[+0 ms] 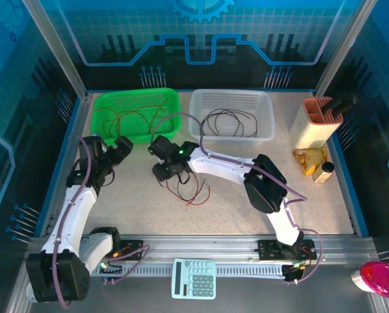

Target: Untangle the cables

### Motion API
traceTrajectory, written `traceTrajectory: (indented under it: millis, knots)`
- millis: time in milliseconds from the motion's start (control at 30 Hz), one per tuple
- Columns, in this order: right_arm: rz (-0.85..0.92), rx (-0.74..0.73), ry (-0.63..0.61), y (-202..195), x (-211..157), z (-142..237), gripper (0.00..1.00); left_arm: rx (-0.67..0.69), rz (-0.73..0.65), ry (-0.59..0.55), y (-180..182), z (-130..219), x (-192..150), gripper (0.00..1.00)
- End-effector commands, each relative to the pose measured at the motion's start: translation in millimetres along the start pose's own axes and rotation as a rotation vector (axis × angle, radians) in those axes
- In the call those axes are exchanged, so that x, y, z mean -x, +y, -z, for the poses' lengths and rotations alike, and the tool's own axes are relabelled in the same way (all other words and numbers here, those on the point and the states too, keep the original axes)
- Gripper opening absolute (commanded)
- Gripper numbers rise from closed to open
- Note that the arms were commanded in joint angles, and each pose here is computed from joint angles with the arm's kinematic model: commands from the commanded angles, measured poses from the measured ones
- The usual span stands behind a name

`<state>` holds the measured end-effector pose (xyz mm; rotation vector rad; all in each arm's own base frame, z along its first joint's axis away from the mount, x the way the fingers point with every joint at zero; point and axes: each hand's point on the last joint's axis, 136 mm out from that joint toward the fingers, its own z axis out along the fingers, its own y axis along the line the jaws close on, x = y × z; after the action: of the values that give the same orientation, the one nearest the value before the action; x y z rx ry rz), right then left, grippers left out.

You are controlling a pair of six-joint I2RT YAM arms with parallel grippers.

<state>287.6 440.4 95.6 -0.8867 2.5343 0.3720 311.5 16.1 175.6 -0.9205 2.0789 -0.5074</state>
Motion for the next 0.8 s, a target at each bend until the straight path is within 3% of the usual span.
traceTrajectory:
  millis: [0,567,767]
  knots:
    - [0.033,-0.004,0.064,11.8,-12.5,-20.1,0.46,-0.069,0.074,-0.04,-8.6,8.6,21.0,0.99]
    - [0.098,-0.104,0.175,7.6,-26.0,-82.3,0.41,-0.095,0.125,-0.075,-5.1,14.6,36.8,0.99]
    - [0.109,-0.121,0.211,4.5,-36.5,-91.6,0.27,-0.104,0.128,-0.079,-6.5,16.1,38.7,0.99]
